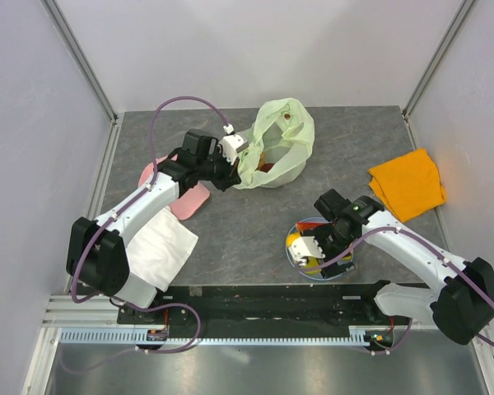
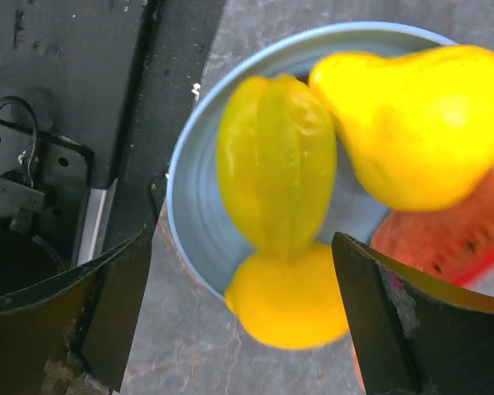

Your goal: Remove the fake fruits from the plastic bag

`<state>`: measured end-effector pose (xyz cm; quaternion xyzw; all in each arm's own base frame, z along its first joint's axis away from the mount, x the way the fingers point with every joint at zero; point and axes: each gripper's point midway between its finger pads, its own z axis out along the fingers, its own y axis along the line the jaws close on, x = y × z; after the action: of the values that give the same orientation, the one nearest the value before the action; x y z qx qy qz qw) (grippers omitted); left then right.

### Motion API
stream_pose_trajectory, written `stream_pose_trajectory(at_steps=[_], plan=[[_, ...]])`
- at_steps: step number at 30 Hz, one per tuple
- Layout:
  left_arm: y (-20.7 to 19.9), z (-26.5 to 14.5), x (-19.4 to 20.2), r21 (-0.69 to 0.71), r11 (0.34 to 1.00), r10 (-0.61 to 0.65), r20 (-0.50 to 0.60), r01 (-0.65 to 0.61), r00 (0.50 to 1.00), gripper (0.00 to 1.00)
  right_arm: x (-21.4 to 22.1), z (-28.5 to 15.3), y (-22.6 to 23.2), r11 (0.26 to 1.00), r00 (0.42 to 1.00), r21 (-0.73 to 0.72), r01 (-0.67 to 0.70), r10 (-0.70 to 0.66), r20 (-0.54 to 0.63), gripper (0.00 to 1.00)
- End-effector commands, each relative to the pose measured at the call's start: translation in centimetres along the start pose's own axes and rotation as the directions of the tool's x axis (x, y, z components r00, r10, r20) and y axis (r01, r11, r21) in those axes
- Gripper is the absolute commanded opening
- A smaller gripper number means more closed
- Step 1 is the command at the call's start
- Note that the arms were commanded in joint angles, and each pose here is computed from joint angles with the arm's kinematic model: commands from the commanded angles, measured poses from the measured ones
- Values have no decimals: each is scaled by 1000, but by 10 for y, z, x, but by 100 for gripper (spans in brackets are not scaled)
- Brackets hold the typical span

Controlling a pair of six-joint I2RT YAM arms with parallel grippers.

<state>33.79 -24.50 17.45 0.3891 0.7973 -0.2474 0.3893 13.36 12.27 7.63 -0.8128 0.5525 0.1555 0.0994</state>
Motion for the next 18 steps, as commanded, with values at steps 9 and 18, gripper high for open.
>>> stream_pose_trajectory(at_steps=[9, 18], plan=[[-15, -18, -18, 42, 999, 11, 75, -14, 997, 2, -60, -136, -131, 909, 941, 288, -303, 237, 240, 98], [-39, -31, 2, 127, 992, 11, 51, -18, 999, 2, -55, -137, -341, 517, 570, 322, -793, 441, 693, 98]])
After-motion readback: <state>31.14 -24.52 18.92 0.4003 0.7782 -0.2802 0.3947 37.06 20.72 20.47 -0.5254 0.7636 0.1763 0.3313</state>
